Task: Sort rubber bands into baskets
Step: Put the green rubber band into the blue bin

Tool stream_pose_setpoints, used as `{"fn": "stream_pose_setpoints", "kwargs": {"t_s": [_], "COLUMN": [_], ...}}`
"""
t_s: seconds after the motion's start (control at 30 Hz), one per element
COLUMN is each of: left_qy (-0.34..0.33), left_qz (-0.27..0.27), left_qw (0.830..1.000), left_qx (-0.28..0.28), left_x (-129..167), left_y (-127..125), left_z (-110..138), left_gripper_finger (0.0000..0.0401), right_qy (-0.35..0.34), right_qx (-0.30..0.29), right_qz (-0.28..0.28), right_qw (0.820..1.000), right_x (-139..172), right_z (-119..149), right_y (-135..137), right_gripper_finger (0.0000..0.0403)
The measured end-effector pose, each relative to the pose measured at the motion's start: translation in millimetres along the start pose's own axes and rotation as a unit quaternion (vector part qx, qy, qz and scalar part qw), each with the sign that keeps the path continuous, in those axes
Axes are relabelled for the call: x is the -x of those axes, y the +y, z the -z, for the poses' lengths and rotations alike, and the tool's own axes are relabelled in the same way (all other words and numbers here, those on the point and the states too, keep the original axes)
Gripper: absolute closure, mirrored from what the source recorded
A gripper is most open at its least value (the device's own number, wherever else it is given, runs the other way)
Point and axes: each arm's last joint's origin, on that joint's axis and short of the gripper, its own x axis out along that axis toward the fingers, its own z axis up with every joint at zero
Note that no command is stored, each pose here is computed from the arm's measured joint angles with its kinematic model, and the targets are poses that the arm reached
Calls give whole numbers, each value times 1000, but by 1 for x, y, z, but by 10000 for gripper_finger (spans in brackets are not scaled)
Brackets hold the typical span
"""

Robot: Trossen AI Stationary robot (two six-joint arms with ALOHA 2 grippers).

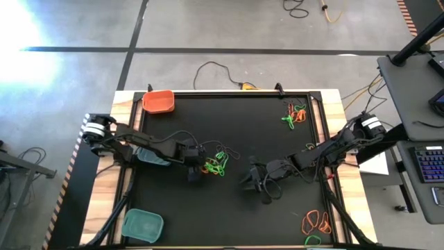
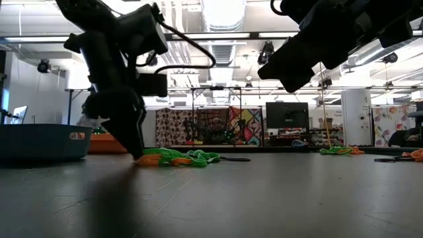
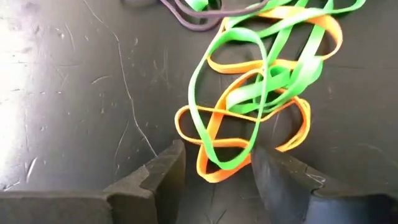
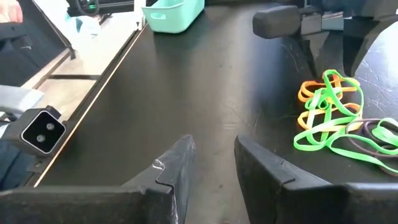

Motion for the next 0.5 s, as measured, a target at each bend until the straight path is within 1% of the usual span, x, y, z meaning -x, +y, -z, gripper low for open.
{"fn": "stream_pose_setpoints", "kwargs": {"t_s": [0.13, 0.23, 0.43, 0.5], "left_qy": [-6, -9, -3, -9], "left_qz": [2, 1, -4, -18], "left_qw": [1000, 1000, 1000, 1000], "left_qx": [6, 7, 15, 16], "left_x": [0, -3, -8, -7], "left_y": [0, 1, 0, 0], "left_z": [-1, 1, 4, 4], "left_gripper_finger": [252, 275, 348, 373], "right_qy": [0, -1, 0, 0], "right_qx": [-10, -13, -14, -19], "right_qz": [0, 0, -3, -3], "right_qw": [1000, 1000, 1000, 1000], "right_x": [0, 0, 0, 0], "right_z": [0, 0, 0, 0], "right_y": [0, 0, 1, 1], "right_gripper_finger": [296, 294, 299, 301]}}
